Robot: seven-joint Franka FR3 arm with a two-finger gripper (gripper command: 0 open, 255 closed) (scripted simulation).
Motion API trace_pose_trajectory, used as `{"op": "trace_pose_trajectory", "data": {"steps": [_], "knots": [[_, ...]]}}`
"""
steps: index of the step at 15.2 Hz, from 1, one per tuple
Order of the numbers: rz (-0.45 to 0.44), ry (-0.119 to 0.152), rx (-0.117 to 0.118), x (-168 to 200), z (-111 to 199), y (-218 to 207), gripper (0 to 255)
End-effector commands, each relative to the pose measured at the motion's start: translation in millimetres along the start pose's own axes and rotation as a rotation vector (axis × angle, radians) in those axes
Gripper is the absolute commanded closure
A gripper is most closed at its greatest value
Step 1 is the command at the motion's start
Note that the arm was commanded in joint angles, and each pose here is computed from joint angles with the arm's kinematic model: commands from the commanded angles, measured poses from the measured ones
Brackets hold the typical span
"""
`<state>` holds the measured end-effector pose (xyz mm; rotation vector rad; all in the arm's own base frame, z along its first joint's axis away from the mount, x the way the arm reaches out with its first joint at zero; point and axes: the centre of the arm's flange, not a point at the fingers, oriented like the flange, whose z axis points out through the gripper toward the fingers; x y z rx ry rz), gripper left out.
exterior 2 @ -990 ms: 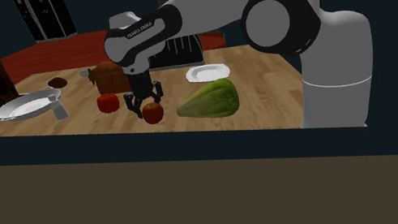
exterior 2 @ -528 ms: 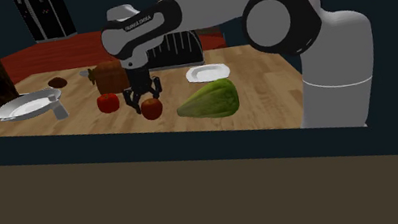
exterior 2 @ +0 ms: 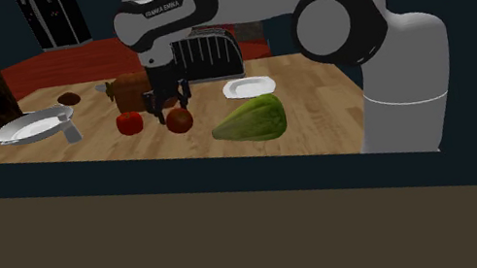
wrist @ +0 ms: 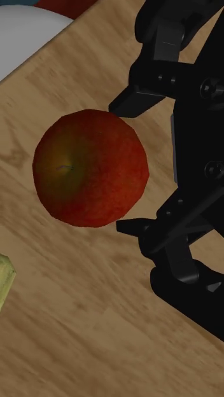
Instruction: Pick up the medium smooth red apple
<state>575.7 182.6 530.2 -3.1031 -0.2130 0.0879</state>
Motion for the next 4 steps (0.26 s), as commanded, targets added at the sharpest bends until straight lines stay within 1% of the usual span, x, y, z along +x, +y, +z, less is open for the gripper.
{"op": "trace_pose_trajectory", "data": {"steps": [1,2,4], "knots": [[0.0,0.0,0.0,-0.3,-10.6,-0.3,255],[0.0,0.0,0.0,-0.5,-15.9,-0.5,255],[0.0,0.0,0.0,-0.6,-16.7,-0.5,255]]}}
